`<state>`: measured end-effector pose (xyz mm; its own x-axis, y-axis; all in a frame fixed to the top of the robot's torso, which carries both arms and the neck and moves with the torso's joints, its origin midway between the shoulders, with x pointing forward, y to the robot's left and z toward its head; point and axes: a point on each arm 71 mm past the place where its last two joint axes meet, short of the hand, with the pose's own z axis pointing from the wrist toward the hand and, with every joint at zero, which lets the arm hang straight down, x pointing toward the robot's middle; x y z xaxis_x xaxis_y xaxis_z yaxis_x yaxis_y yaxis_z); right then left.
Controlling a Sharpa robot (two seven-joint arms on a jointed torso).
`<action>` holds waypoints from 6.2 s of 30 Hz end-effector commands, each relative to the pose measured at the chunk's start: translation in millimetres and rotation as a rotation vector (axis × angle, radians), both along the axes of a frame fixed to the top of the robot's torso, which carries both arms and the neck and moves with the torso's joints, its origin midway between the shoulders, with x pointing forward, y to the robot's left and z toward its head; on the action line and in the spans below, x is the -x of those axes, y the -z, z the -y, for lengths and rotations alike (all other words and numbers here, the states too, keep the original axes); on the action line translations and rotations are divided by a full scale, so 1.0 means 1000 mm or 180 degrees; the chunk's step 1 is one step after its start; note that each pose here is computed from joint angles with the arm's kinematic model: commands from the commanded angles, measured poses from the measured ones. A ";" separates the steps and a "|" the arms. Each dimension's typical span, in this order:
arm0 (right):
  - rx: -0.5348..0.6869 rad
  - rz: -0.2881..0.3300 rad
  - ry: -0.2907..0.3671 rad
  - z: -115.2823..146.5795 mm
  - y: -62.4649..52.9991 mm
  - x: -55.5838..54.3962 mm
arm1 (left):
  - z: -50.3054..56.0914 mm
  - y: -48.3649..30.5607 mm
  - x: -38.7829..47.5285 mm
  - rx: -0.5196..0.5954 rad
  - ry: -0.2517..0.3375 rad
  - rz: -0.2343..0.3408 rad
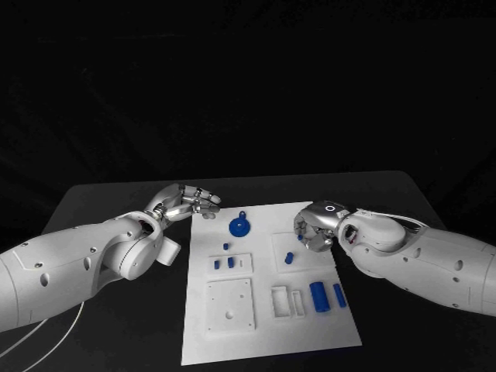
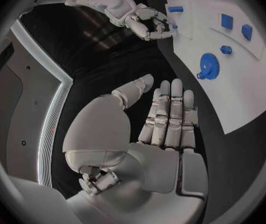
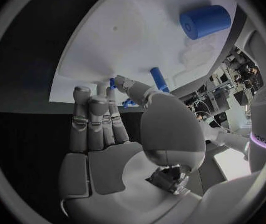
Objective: Assemble the parts on the task board
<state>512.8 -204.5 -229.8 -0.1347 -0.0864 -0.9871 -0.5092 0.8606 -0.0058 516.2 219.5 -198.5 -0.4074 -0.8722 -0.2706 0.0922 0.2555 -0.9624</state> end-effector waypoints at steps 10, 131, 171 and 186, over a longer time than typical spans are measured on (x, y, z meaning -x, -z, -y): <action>0.0124 -0.0038 -0.0025 -0.004 0.008 0.001 | 0.002 -0.0006 0.0002 0.0066 0.0036 -0.0020; -0.0376 -0.0017 -0.1087 -0.134 0.022 0.101 | 0.004 0.0030 -0.0125 0.0173 -0.0311 -0.0046; -0.0352 0.0071 -0.1084 -0.136 0.033 0.108 | 0.004 0.0037 -0.0132 0.0171 -0.0306 -0.0069; -0.0191 -0.0049 -0.1027 -0.135 0.038 0.105 | 0.004 0.0040 -0.0132 0.0169 -0.0303 -0.0081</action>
